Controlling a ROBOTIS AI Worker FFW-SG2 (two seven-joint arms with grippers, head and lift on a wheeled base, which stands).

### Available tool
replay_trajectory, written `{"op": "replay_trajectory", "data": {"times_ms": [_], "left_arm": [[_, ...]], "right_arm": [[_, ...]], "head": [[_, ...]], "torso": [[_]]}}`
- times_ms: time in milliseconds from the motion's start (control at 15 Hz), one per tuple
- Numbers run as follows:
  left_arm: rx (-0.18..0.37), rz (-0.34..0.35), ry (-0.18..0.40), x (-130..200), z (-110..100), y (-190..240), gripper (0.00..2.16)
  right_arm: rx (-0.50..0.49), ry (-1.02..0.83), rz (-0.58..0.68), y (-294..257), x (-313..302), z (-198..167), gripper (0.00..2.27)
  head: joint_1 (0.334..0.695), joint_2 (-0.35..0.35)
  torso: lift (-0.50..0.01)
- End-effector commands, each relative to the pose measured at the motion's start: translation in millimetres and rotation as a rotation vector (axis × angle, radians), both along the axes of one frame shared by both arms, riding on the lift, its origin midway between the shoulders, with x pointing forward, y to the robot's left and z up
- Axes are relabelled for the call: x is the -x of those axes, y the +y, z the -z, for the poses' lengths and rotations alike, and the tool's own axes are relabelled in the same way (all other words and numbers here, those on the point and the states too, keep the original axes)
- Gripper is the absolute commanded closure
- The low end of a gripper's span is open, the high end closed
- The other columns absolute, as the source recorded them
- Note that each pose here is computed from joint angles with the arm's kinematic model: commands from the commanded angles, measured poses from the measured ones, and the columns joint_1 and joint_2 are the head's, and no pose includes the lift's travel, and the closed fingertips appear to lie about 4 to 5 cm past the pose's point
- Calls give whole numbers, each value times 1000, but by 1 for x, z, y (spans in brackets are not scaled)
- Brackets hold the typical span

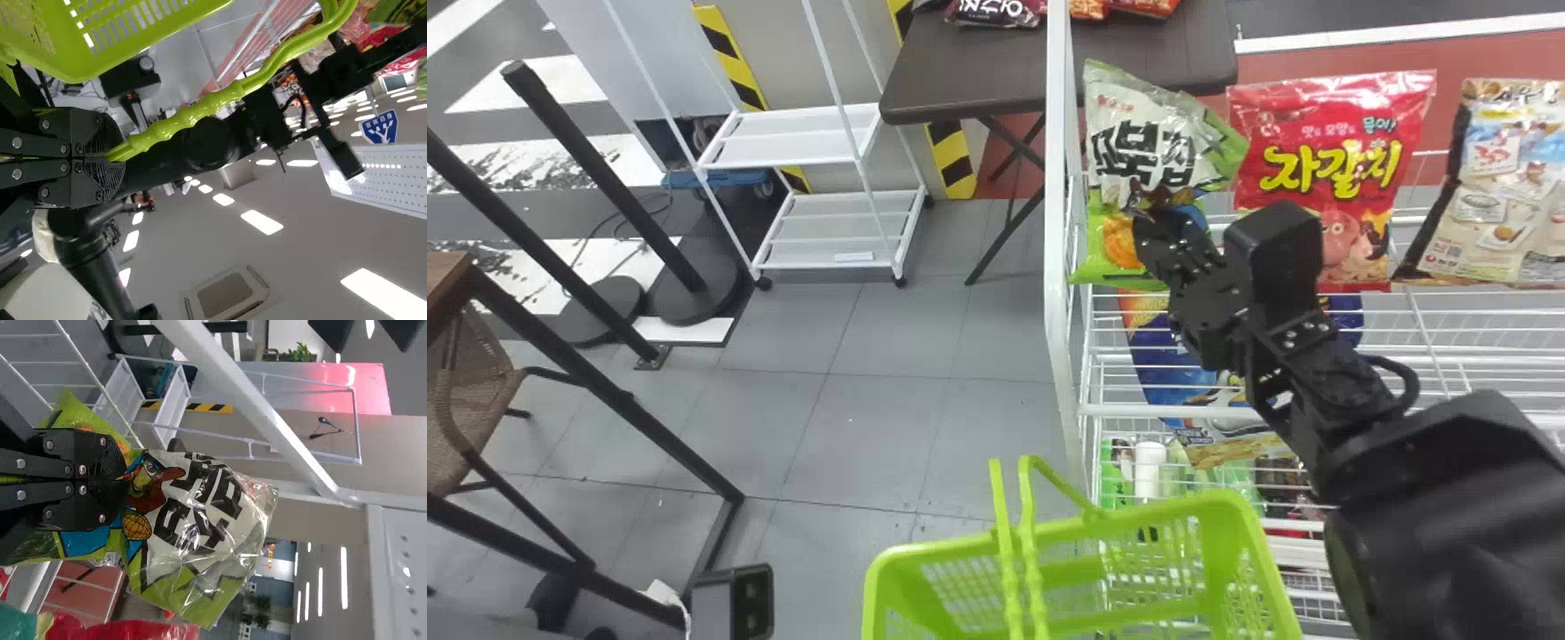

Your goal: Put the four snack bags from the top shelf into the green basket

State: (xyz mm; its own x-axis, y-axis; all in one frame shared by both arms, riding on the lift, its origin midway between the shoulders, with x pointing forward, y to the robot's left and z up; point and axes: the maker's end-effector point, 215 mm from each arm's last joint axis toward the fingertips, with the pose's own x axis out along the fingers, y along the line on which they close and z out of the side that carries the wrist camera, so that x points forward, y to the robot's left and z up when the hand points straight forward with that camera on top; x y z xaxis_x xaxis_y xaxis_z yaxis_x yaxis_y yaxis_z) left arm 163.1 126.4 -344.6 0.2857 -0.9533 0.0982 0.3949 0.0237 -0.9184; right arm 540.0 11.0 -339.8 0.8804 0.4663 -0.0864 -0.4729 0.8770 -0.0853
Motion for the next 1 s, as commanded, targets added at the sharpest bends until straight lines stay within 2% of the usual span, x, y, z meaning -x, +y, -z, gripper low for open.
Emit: {"op": "replay_trajectory", "data": {"times_ms": [0, 267, 467, 733, 933], "left_arm": [[15, -3, 8, -14, -7, 5, 2148], [18, -6, 20, -22, -9, 7, 2148], [16, -7, 21, -27, -8, 7, 2148], [15, -12, 40, -28, -3, 6, 2148], [21, -17, 50, -27, 0, 7, 2148]], "right_arm": [[-17, -2, 35, -20, 28, -5, 2246], [-19, 58, 126, -88, 86, -1, 2246], [-37, 107, 125, -115, 138, -7, 2246], [-51, 318, 19, -98, 189, 21, 2246], [-57, 451, -73, -72, 219, 40, 2246]], "head": [[695, 228], [695, 174], [695, 99], [695, 70], [695, 110]], "torso": [[-6], [-6], [-6], [-6], [-6]]}}
